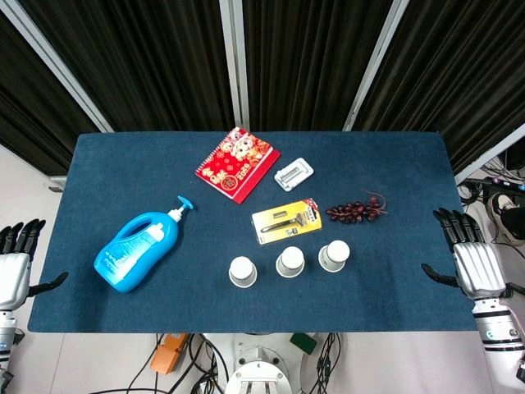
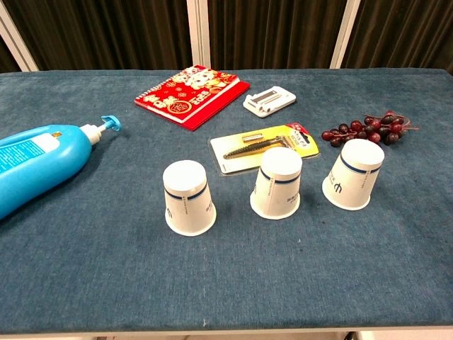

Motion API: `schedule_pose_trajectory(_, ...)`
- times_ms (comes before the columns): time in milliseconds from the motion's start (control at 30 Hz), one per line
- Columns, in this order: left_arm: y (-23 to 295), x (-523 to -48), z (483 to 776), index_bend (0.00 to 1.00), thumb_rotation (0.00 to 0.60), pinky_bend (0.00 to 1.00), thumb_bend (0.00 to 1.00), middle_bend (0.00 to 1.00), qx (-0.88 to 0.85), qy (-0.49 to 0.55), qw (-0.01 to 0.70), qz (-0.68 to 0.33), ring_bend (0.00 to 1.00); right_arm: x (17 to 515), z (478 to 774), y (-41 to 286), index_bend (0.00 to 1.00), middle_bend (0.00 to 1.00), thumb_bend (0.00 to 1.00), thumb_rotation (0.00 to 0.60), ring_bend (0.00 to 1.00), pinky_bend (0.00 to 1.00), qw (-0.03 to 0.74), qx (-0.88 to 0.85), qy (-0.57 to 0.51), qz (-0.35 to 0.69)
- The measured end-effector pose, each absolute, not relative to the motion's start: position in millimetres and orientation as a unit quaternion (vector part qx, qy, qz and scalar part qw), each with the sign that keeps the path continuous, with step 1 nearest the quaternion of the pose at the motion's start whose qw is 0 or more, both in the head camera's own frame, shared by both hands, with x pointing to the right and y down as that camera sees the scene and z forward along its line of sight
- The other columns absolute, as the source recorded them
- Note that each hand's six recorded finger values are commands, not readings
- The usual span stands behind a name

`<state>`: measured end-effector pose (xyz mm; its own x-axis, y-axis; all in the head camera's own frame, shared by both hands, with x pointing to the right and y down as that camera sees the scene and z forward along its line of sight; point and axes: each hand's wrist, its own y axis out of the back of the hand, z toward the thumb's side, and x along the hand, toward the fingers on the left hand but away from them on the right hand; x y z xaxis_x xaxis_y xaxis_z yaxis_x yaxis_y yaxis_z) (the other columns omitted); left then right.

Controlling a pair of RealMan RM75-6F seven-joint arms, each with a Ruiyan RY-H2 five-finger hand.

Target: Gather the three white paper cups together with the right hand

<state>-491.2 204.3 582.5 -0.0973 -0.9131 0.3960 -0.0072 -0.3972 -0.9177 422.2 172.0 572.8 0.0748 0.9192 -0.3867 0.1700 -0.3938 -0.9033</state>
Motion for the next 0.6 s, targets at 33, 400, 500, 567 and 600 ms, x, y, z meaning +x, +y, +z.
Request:
schedule_pose_trajectory(33, 204, -491, 583, 0.02, 0.522, 0.00, 0.15, 0.06, -0.563, 0.408, 0.366, -0.618, 0.00, 422, 572, 172, 0.02, 0.10, 0.34, 0.600, 0.00, 0.00, 0.351, -0.643, -0.424, 0.532)
schedule_pose_trajectory(400, 201, -489, 580, 0.02, 0.521, 0.00, 0.15, 0.06, -0.566, 0.408, 0.370, -0.613, 0.00, 391, 579, 172, 0.07, 0.12, 0.22, 0.600, 0.00, 0.01, 0.335, -0.690, -0.402, 0.500)
schedule_pose_trajectory(500, 199, -489, 580, 0.02, 0.521, 0.00, 0.15, 0.06, -0.568, 0.407, 0.371, -0.612, 0.00, 366, 585, 170, 0.09, 0.12, 0.22, 0.600, 0.00, 0.02, 0.331, -0.720, -0.377, 0.480)
schedule_pose_trajectory(567, 198, -488, 579, 0.02, 0.523, 0.00, 0.15, 0.06, -0.569, 0.406, 0.372, -0.611, 0.00, 348, 593, 168, 0.10, 0.12, 0.22, 0.600, 0.00, 0.02, 0.331, -0.738, -0.350, 0.472)
schedule_pose_trajectory(600, 198, -488, 579, 0.02, 0.522, 0.00, 0.15, 0.06, -0.570, 0.405, 0.373, -0.611, 0.00, 339, 596, 167, 0.10, 0.12, 0.22, 0.600, 0.00, 0.02, 0.331, -0.746, -0.337, 0.470)
